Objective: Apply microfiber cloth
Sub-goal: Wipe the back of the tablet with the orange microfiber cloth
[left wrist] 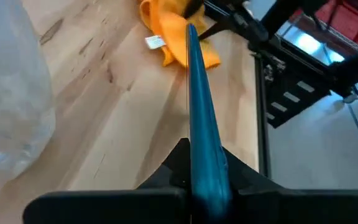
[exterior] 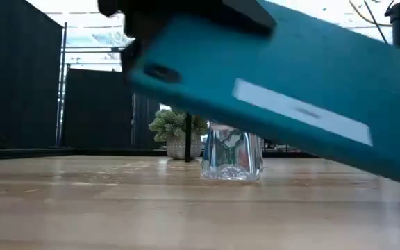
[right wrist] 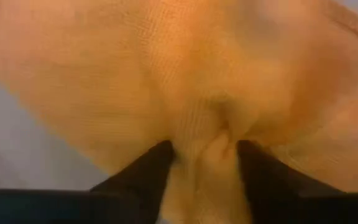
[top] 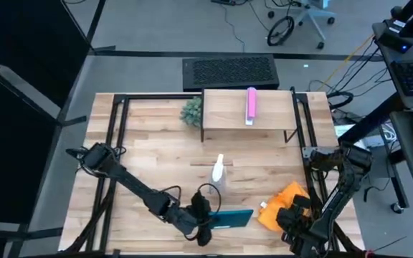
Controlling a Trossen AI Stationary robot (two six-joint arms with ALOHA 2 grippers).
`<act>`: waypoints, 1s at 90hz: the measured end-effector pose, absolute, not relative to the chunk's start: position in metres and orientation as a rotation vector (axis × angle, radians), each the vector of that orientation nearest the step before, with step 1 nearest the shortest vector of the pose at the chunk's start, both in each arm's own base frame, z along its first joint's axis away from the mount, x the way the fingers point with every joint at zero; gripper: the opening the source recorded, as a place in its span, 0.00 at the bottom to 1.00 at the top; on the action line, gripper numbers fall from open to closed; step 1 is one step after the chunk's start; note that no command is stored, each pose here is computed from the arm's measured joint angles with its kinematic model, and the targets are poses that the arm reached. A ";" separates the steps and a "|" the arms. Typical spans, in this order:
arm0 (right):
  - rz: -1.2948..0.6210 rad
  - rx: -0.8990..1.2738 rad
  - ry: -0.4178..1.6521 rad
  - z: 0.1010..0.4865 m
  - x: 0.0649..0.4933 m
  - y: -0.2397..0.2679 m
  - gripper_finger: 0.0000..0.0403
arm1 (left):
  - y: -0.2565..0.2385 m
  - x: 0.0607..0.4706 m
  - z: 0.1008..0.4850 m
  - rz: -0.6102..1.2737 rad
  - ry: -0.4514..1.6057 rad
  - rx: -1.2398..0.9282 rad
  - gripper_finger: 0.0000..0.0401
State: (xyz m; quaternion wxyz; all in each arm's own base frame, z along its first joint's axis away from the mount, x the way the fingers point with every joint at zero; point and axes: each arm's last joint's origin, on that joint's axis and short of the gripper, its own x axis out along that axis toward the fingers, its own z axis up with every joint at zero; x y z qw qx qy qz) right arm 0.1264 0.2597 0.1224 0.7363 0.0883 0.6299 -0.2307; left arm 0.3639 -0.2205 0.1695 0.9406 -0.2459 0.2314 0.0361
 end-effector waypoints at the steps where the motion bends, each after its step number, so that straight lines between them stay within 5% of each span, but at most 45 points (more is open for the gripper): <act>1: -0.510 0.204 1.376 0.123 0.126 0.260 0.20 | -0.221 0.364 0.169 0.078 0.468 -0.502 0.01; 10: -0.496 0.267 1.287 0.129 0.120 0.265 0.04 | -0.218 0.369 0.168 0.124 0.443 -0.495 0.01; 38: -0.091 0.258 0.916 0.164 0.145 0.316 0.01 | -0.216 0.376 0.177 0.151 0.388 -0.506 0.01; 58: -0.124 -0.017 0.584 0.199 0.195 0.312 0.00 | -0.218 0.376 0.178 0.106 0.401 -0.532 0.01; 90: -0.202 -0.231 0.666 0.198 0.233 0.276 0.00 | -0.227 0.375 0.187 0.012 0.334 -0.563 0.01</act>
